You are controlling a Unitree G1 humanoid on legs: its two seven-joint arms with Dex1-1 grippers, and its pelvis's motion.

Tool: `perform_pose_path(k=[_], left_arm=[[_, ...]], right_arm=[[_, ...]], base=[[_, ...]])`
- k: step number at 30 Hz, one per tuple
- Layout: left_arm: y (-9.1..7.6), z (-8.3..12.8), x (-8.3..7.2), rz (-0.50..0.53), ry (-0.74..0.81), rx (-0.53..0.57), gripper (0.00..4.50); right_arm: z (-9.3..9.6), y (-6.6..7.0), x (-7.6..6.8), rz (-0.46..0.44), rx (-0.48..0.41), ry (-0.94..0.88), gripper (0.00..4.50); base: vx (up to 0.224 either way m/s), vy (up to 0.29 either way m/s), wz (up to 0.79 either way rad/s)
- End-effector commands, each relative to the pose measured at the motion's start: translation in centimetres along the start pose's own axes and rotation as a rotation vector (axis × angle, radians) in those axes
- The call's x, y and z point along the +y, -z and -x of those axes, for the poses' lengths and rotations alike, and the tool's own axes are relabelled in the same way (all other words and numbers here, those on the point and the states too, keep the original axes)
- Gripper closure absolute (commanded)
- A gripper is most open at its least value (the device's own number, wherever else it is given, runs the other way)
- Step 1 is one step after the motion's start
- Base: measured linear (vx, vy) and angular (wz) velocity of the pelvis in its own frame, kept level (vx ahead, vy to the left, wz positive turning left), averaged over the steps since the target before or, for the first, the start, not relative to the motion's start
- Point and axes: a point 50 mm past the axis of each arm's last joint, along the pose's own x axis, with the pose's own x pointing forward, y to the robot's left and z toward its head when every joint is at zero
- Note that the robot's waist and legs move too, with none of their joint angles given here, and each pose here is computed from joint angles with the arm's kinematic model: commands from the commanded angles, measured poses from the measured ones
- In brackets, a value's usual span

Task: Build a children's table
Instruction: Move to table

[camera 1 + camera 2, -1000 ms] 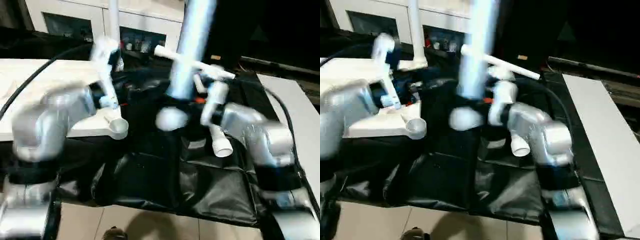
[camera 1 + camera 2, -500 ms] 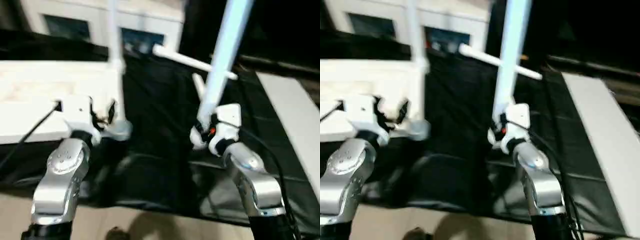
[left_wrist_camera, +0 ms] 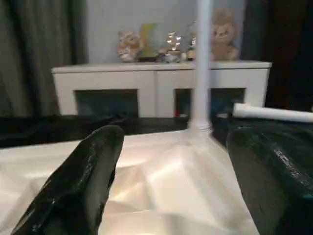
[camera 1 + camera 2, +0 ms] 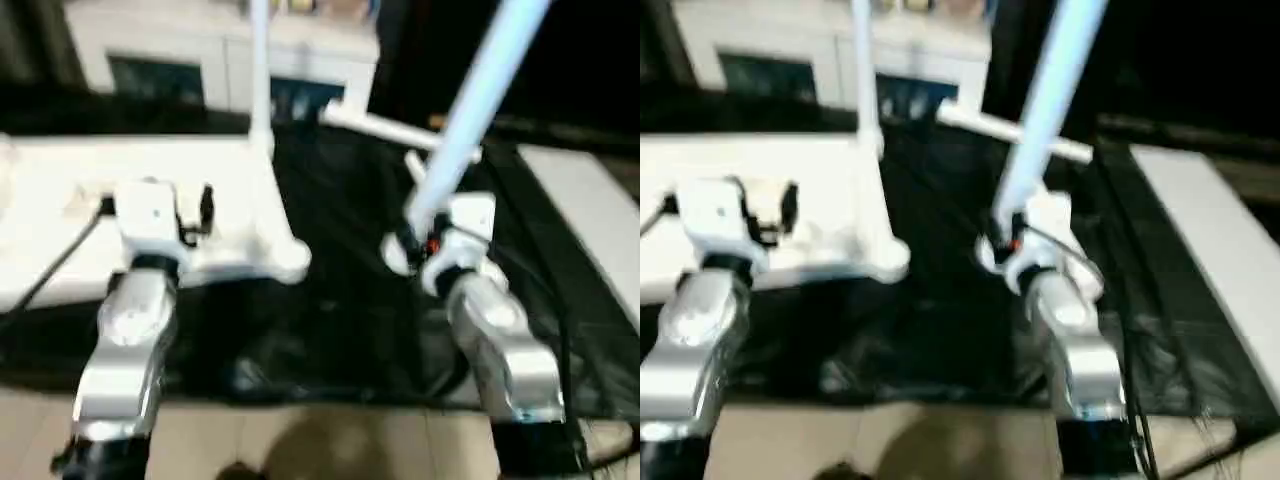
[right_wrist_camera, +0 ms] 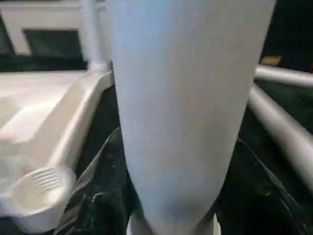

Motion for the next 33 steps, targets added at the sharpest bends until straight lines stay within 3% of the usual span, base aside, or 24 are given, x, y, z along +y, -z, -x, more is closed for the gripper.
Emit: perform_pose_path(k=[1,8,12,15,19,22,30,33], left_arm=[[0.2,-0.1,-0.1,0.012,-0.002,0.007,0.66],[0.2,0.2,-1.1,-0.054,0.020,-0.008,0.66],[0.6,0.1,-1.1,-0.055,0.041,0.020,0.66],[0.9,0.5,-1.7,-0.030,0.119,-0.010,0.66],[1.1,0.8,-2.3,-0.013,0.151,-0.008,0.66],[1.1,0.7,-2.5,0.002,0.137,-0.007,0.66],[1.0,0.3,-1.7,-0.016,0.108,-0.015,0.66],[1.0,0.4,-1.8,-0.018,0.112,-0.014,0.66]], right_arm=[[-0.1,-0.7,0.4,0.011,-0.020,-0.022,2.64],[0.0,-0.7,-0.1,0.018,-0.026,-0.014,2.64],[0.5,-0.6,-0.8,0.072,-0.028,0.011,2.64],[1.7,-0.4,-2.0,0.154,-0.044,0.016,2.64],[2.2,-0.4,-2.7,0.168,-0.034,-0.002,2.64],[1.8,-0.9,-2.6,0.099,-0.055,-0.012,2.64],[0.2,-1.5,-0.6,0.096,-0.081,-0.053,2.64],[0.1,-1.4,-0.7,0.068,-0.083,-0.039,2.64]], base=[[-0.100,0.258,0.13],[-0.092,0.140,0.08],[-0.106,-0.063,0.09],[-0.089,-0.097,-0.29],[-0.060,0.019,-0.26],[-0.032,0.039,-0.20],[0.044,-0.038,0.26],[0.139,0.069,0.86]])
